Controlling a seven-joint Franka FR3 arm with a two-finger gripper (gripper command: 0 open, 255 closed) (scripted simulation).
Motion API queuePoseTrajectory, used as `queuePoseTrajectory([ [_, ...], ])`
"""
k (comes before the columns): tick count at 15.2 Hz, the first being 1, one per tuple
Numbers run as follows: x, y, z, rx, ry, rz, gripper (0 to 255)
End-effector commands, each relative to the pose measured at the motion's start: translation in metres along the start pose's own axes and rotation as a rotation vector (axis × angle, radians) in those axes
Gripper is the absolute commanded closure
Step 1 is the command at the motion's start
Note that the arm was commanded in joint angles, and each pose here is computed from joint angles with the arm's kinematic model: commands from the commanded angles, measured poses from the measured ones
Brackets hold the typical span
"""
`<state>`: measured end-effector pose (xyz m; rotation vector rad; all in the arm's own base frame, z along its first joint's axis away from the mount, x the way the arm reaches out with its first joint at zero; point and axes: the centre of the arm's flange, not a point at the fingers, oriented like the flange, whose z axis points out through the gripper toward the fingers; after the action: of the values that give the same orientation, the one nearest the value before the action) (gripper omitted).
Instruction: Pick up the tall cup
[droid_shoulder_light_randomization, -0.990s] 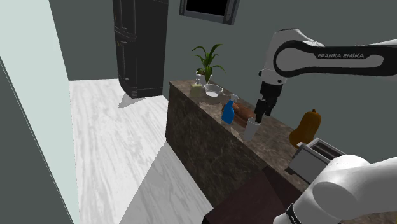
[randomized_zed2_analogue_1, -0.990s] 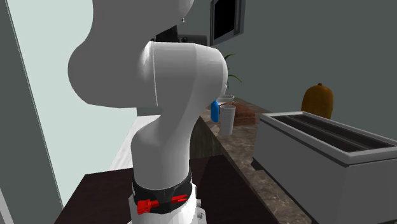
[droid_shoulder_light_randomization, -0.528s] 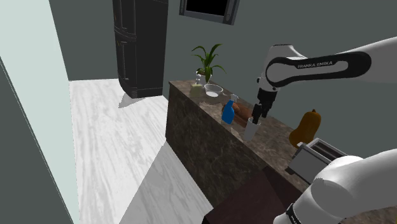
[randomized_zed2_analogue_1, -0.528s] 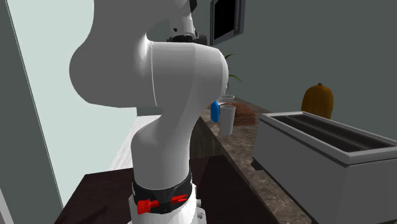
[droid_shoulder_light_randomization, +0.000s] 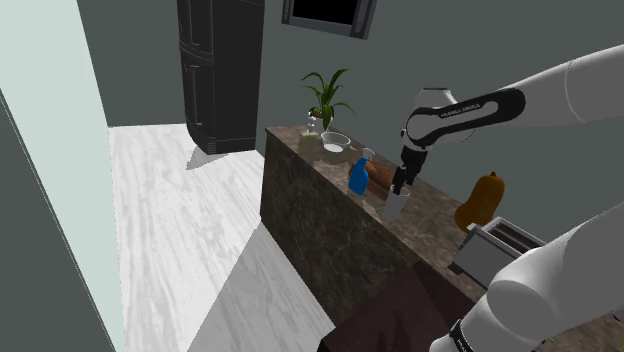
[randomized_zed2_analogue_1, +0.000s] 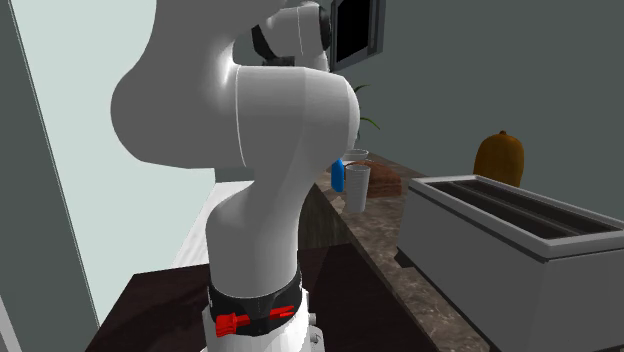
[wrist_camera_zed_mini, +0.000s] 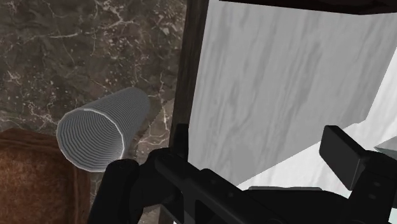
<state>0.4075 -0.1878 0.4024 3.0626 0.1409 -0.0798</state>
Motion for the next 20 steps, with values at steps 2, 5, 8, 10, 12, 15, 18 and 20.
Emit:
queuePoseTrajectory([
  [2, 0.012, 0.03, 0.027, -0.006, 0.015, 0.003, 0],
  [5, 0.026, 0.059, 0.049, -0.01, 0.028, 0.006, 0],
  [8, 0.04, 0.087, 0.07, -0.014, 0.041, 0.01, 0],
  [10, 0.049, 0.106, 0.085, -0.016, 0.05, 0.012, 0],
  [12, 0.058, 0.125, 0.099, -0.019, 0.059, 0.014, 0],
  [15, 0.059, 0.125, 0.11, -0.019, 0.06, 0.014, 0],
  [18, 0.06, 0.124, 0.125, -0.019, 0.06, 0.014, 0],
  [20, 0.061, 0.123, 0.139, -0.019, 0.06, 0.014, 0],
])
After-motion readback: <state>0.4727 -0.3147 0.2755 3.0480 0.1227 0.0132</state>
